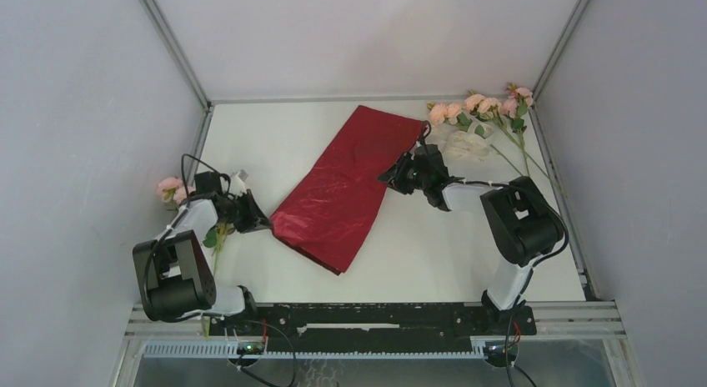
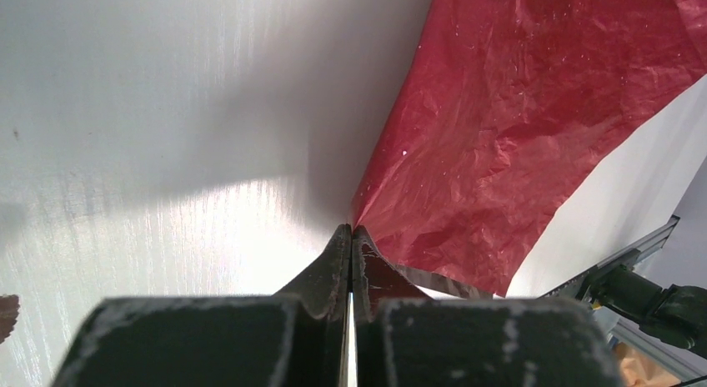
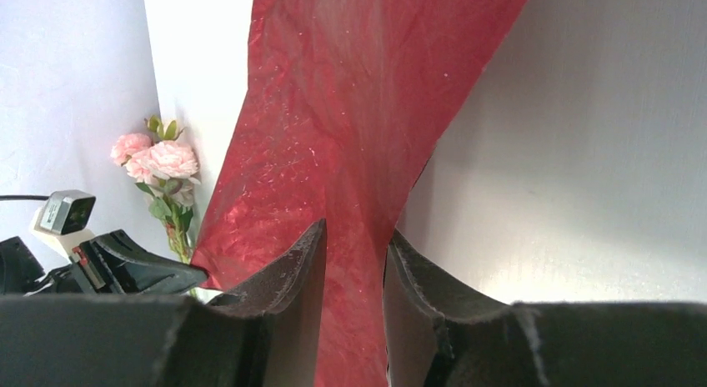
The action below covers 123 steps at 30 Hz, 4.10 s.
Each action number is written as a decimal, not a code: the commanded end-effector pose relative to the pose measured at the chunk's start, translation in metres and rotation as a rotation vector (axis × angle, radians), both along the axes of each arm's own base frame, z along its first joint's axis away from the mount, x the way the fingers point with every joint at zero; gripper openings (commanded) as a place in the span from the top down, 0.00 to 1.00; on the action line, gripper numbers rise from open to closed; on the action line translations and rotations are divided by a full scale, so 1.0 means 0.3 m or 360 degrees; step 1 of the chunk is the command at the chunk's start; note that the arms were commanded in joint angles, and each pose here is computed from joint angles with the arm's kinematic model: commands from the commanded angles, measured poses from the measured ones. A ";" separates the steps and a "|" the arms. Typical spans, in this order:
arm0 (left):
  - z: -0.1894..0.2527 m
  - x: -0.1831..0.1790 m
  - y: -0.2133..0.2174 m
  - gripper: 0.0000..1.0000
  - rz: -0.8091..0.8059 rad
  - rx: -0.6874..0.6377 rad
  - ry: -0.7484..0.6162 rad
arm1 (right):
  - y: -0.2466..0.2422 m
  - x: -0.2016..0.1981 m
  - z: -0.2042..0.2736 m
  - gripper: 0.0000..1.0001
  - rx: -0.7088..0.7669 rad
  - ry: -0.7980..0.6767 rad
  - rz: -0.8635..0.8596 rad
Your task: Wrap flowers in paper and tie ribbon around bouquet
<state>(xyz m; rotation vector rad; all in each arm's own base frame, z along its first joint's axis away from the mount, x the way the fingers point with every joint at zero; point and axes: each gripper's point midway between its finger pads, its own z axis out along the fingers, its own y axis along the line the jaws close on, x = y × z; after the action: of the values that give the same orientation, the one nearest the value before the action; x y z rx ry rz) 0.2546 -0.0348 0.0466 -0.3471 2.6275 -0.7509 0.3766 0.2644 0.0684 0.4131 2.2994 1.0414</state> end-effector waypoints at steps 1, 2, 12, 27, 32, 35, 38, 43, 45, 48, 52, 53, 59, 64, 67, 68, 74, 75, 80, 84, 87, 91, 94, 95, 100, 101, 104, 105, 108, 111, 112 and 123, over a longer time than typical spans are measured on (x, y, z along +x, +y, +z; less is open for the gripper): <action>0.013 0.008 -0.025 0.98 -0.0023 -0.0048 -0.0037 | 0.034 0.020 0.013 0.63 -0.0020 -0.0033 0.0022; 0.014 0.009 -0.026 0.98 -0.0028 -0.0047 -0.0042 | 0.043 0.018 0.017 0.65 -0.0031 -0.0040 0.0032; 0.200 0.144 0.082 0.28 -0.0304 0.0543 -0.0524 | 0.089 -0.010 0.114 1.00 0.0059 -0.0034 0.0110; 0.409 -0.110 -0.324 0.02 -0.1556 0.0619 -0.1177 | 0.170 -0.077 0.438 1.00 0.0278 -0.0214 0.0099; 0.567 -0.131 -0.448 0.00 -0.1501 0.0431 -0.1262 | 0.204 -0.105 0.511 1.00 0.0278 -0.0287 0.0071; 0.612 -0.148 -0.489 0.00 -0.1503 0.0397 -0.1286 | 0.206 -0.112 0.536 1.00 0.0264 -0.0321 0.0029; 0.642 -0.160 -0.523 0.00 -0.1499 0.0377 -0.1301 | 0.220 -0.120 0.548 1.00 0.0212 -0.0344 0.0022; 0.671 -0.071 -0.521 0.17 -0.1333 0.0483 -0.1345 | 0.245 -0.136 0.561 1.00 0.0164 -0.0374 0.0054; 0.665 -0.022 -0.502 0.33 -0.1265 0.0583 -0.1339 | 0.248 -0.141 0.567 1.00 0.0147 -0.0387 0.0061; 0.655 0.024 -0.489 0.50 -0.1220 0.0670 -0.1303 | 0.250 -0.147 0.570 1.00 0.0142 -0.0394 0.0072; 0.658 0.046 -0.488 0.59 -0.1214 0.0703 -0.1295 | 0.249 -0.151 0.571 1.00 0.0130 -0.0403 0.0090; 0.661 0.048 -0.488 0.59 -0.1215 0.0710 -0.1301 | 0.249 -0.153 0.572 1.00 0.0128 -0.0405 0.0094; 0.656 0.087 -0.474 0.67 -0.1188 0.0795 -0.1318 | 0.258 -0.161 0.576 1.00 0.0134 -0.0417 0.0137; 0.641 0.090 -0.479 0.65 -0.1240 0.0805 -0.1305 | 0.256 -0.161 0.563 1.00 0.0114 -0.0412 0.0146; 0.601 0.062 -0.491 0.58 -0.1351 0.0772 -0.1282 | 0.256 -0.163 0.566 1.00 0.0116 -0.0415 0.0149; 0.585 0.053 -0.493 0.56 -0.1384 0.0769 -0.1278 | 0.255 -0.163 0.565 1.00 0.0112 -0.0415 0.0148; 0.498 0.020 -0.492 0.53 -0.1475 0.0774 -0.1224 | 0.259 -0.167 0.560 1.00 0.0117 -0.0403 0.0159; 0.482 0.016 -0.491 0.52 -0.1486 0.0776 -0.1210 | 0.260 -0.167 0.560 1.00 0.0119 -0.0401 0.0162; 0.437 -0.009 -0.490 0.50 -0.1534 0.0763 -0.1165 | 0.255 -0.168 0.554 1.00 0.0108 -0.0392 0.0161; 0.411 -0.031 -0.495 0.46 -0.1581 0.0762 -0.1154 | 0.252 -0.167 0.556 1.00 0.0108 -0.0392 0.0158; 0.387 -0.027 -0.491 0.45 -0.1579 0.0797 -0.1151 | 0.253 -0.168 0.560 1.00 0.0112 -0.0397 0.0159; 0.355 -0.036 -0.491 0.39 -0.1610 0.0830 -0.1142 | 0.247 -0.166 0.561 1.00 0.0111 -0.0396 0.0153; 0.341 -0.041 -0.491 0.35 -0.1629 0.0872 -0.1175 | 0.242 -0.163 0.562 1.00 0.0110 -0.0394 0.0150; 0.335 -0.037 -0.486 0.35 -0.1620 0.0898 -0.1182 | 0.240 -0.162 0.564 1.00 0.0111 -0.0394 0.0147; 0.316 -0.026 -0.459 0.42 -0.1623 0.0997 -0.1190 | 0.235 -0.161 0.564 1.00 0.0112 -0.0392 0.0150; 0.308 -0.036 -0.459 0.43 -0.1643 0.0984 -0.1179 | 0.233 -0.160 0.561 1.00 0.0110 -0.0388 0.0150; 0.299 -0.054 -0.457 0.40 -0.1661 0.0963 -0.1180 | 0.230 -0.158 0.558 1.00 0.0107 -0.0383 0.0147; 0.295 -0.054 -0.456 0.40 -0.1658 0.0968 -0.1181 | 0.230 -0.158 0.555 1.00 0.0104 -0.0381 0.0147; 0.278 -0.061 -0.453 0.41 -0.1666 0.0962 -0.1159 | 0.232 -0.157 0.554 1.00 0.0106 -0.0378 0.0149; 0.263 -0.099 -0.476 0.34 -0.1731 0.0857 -0.1134 | 0.231 -0.158 0.551 1.00 0.0105 -0.0375 0.0151; 0.263 -0.105 -0.481 0.29 -0.1735 0.0835 -0.1133 | 0.231 -0.159 0.555 1.00 0.0105 -0.0380 0.0152; 0.320 -0.143 -0.565 0.13 -0.1669 0.0545 -0.1119 | 0.220 -0.157 0.556 1.00 0.0093 -0.0384 0.0151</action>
<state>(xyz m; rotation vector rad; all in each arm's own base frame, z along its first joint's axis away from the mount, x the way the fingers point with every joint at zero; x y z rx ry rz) 0.2196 -0.1842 0.1267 1.2837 2.0531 -0.3604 0.3238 0.3296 0.1888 0.2295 2.2161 1.0829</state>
